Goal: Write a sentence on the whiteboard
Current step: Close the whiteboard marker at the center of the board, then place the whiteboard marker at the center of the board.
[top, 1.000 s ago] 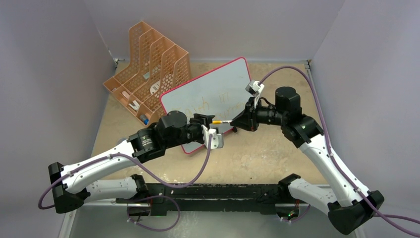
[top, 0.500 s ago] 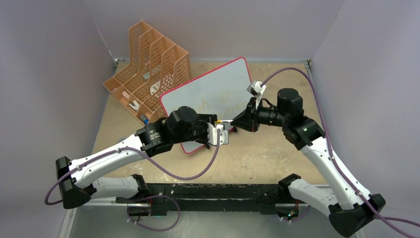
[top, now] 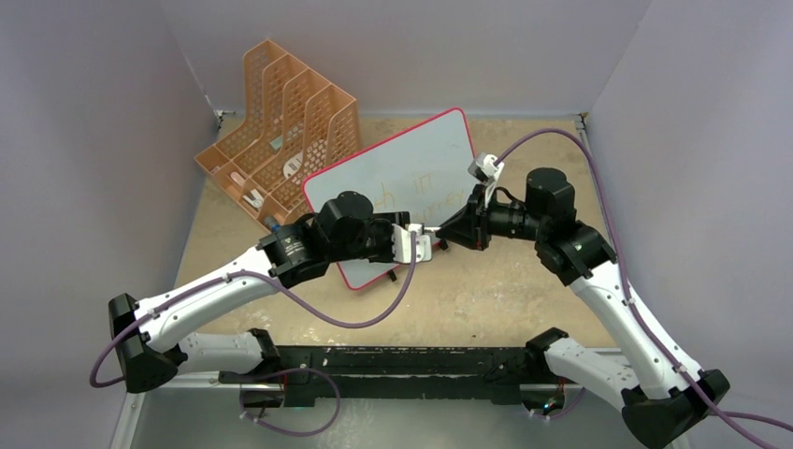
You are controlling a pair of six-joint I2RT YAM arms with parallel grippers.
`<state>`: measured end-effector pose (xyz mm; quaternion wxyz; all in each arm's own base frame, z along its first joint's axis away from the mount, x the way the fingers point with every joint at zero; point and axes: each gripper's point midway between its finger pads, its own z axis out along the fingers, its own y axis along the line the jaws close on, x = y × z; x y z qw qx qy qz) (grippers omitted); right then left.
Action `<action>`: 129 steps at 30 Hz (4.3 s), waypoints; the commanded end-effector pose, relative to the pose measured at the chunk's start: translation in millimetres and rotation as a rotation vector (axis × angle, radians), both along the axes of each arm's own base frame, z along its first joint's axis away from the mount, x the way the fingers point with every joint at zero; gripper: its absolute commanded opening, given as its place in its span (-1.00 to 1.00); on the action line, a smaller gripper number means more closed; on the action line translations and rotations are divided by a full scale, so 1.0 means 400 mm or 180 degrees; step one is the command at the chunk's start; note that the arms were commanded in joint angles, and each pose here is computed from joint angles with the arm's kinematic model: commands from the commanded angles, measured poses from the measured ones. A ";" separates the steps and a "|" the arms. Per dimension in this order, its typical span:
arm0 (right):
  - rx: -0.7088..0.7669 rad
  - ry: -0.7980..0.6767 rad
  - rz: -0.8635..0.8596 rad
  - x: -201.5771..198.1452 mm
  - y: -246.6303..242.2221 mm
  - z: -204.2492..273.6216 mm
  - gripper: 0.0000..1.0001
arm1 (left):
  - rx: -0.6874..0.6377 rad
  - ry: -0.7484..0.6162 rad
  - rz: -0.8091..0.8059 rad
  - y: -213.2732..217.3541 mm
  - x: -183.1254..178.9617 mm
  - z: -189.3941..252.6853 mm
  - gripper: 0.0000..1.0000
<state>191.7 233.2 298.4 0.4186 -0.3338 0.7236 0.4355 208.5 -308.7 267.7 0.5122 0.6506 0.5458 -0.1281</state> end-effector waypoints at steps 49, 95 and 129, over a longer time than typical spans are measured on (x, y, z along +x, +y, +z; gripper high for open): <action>0.0092 0.0535 0.0231 0.001 0.107 -0.067 -1.00 | -0.1136 -0.0593 -0.0383 -0.134 -0.132 0.246 -1.00; 0.0741 -0.0799 -0.3350 0.080 -0.382 0.151 -0.15 | 0.0992 0.2466 0.1036 -0.100 -0.222 -0.451 -1.00; 0.0812 -0.0945 -0.3738 0.064 -0.455 0.147 0.27 | 0.0668 0.2309 0.1783 -0.134 -0.081 -0.381 0.11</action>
